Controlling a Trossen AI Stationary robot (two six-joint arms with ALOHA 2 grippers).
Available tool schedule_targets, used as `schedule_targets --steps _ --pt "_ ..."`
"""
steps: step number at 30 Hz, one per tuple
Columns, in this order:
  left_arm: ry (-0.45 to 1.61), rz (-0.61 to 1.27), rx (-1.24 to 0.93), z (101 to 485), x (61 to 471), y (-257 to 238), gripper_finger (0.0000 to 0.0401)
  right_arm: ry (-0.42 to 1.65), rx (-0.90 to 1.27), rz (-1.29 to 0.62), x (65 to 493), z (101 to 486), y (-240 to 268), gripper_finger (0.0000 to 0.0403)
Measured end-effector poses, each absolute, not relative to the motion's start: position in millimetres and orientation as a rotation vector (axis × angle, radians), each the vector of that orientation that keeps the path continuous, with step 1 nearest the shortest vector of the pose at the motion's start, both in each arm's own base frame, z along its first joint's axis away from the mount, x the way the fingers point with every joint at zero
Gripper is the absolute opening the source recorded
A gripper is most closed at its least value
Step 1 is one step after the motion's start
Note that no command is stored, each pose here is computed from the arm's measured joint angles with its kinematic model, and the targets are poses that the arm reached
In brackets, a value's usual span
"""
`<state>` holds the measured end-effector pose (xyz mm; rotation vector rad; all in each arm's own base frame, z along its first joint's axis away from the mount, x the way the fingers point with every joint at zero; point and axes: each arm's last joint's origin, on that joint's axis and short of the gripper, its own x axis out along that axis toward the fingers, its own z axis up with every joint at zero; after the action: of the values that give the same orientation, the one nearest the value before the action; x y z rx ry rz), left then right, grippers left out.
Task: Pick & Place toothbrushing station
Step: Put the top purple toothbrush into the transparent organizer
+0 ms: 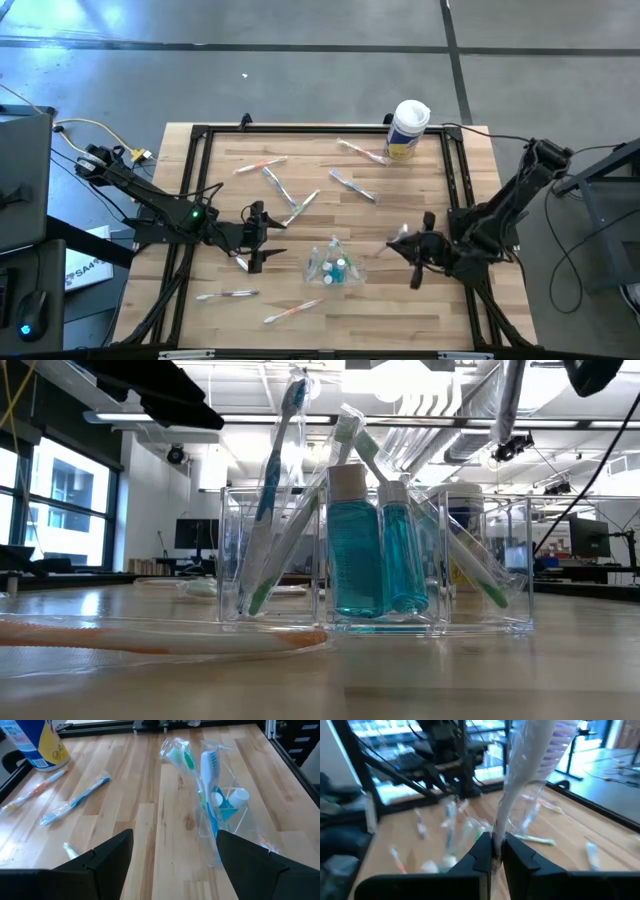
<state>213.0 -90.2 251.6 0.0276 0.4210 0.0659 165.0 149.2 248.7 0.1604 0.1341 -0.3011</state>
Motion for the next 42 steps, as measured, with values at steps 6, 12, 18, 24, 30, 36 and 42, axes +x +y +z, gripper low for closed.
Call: schedule_targets --steps 6,12,18,24,30,36,42 --pt "0.420 0.065 0.031 251.6 213.0 -90.2 0.0285 0.066 0.182 -0.163 167.2 242.7 147.7 0.0019" --pt "0.419 0.068 0.032 251.8 213.1 -90.1 0.0285 0.053 0.129 -0.015 175.2 232.8 146.3 0.0019" --pt "0.419 0.069 0.032 251.8 213.1 -90.1 0.0285 0.052 0.063 0.067 194.7 220.5 147.2 0.0020" --pt "0.419 0.069 0.032 251.8 213.1 -90.1 0.0285 0.018 0.050 0.170 210.9 213.8 145.1 0.0020" --pt "0.418 0.069 0.032 251.8 213.1 -90.1 0.0285 0.076 0.064 0.144 219.7 201.5 140.3 0.0020" --pt "0.418 0.070 0.031 251.8 213.1 -90.1 0.0285 0.114 0.066 0.111 225.8 191.5 137.3 0.0020" --pt "0.418 0.070 0.031 251.8 213.1 -90.1 0.0285 0.200 0.050 0.019 226.5 180.0 133.0 0.0020"
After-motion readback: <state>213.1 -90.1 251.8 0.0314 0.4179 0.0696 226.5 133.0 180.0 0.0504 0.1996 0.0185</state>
